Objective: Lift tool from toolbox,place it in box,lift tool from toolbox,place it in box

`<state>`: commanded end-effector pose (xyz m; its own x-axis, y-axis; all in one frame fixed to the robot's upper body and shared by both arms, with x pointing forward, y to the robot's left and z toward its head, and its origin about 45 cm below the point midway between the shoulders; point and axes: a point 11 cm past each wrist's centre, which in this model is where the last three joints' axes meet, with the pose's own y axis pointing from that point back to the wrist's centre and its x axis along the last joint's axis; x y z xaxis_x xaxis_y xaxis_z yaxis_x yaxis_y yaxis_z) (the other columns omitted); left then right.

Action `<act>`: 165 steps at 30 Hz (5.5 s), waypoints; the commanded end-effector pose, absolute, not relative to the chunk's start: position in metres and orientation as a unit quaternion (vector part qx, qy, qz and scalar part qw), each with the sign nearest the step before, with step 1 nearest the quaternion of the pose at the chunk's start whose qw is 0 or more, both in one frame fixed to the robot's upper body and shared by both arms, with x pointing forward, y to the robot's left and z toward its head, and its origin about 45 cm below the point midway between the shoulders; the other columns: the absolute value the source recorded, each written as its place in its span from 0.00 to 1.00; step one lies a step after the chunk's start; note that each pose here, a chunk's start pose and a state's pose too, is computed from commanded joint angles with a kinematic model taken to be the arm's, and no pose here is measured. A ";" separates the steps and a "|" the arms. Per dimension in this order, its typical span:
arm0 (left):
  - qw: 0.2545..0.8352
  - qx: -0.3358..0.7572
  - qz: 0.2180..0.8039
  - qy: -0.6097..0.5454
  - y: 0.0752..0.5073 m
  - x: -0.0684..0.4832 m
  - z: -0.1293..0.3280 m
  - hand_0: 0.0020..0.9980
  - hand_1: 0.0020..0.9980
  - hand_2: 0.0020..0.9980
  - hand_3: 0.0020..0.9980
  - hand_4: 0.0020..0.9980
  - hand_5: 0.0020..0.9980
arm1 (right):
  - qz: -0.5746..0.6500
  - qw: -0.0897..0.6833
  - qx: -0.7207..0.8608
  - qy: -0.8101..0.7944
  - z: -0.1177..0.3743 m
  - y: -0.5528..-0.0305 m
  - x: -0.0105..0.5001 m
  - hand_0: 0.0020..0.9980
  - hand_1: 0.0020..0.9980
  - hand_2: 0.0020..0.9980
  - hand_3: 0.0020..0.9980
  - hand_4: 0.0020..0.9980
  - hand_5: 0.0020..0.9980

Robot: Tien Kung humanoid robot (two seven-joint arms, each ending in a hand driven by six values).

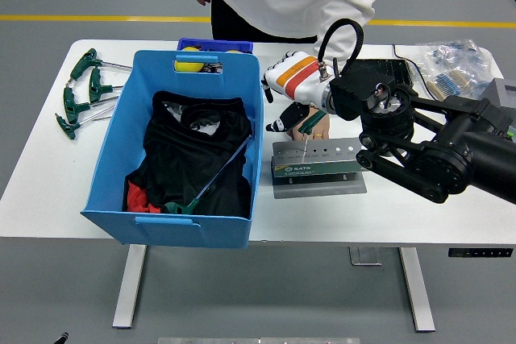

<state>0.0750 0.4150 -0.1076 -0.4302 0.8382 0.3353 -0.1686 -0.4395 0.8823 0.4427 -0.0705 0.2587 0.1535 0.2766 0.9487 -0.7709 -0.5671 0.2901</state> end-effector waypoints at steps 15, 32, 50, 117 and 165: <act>0.339 0.409 0.743 0.408 0.414 0.075 -0.108 0.83 0.86 0.88 0.76 0.74 0.61 | 0.576 0.481 0.637 -0.180 0.219 -0.105 0.442 0.85 0.64 0.64 0.42 0.94 0.58; 0.339 0.407 0.743 0.409 0.413 0.075 -0.108 0.83 0.86 0.88 0.77 0.74 0.61 | 0.573 0.509 0.623 -0.157 0.210 -0.117 0.442 0.83 0.50 0.51 0.35 0.95 0.62; 0.340 0.408 0.742 0.408 0.413 0.076 -0.108 0.83 0.86 0.87 0.77 0.74 0.60 | 0.584 0.490 0.629 -0.153 0.214 -0.103 0.439 0.83 0.61 0.66 0.53 0.97 0.64; 0.337 0.410 0.743 0.408 0.415 0.074 -0.108 0.83 0.86 0.87 0.77 0.75 0.60 | 0.589 0.525 0.602 -0.120 0.212 -0.101 0.438 0.69 0.37 0.35 0.25 0.97 0.66; 0.330 0.416 0.744 0.406 0.421 0.068 -0.107 0.83 0.86 0.87 0.77 0.75 0.60 | 0.689 0.303 0.621 -0.217 0.310 -0.074 0.445 0.00 0.00 0.00 0.00 0.81 0.62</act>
<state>0.0683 0.4211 -0.1066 -0.4371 0.8280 0.3514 -0.1530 -0.4534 0.8781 0.4455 -0.0740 0.3098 -0.0442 0.1490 0.9878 -0.6876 -0.7219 0.0781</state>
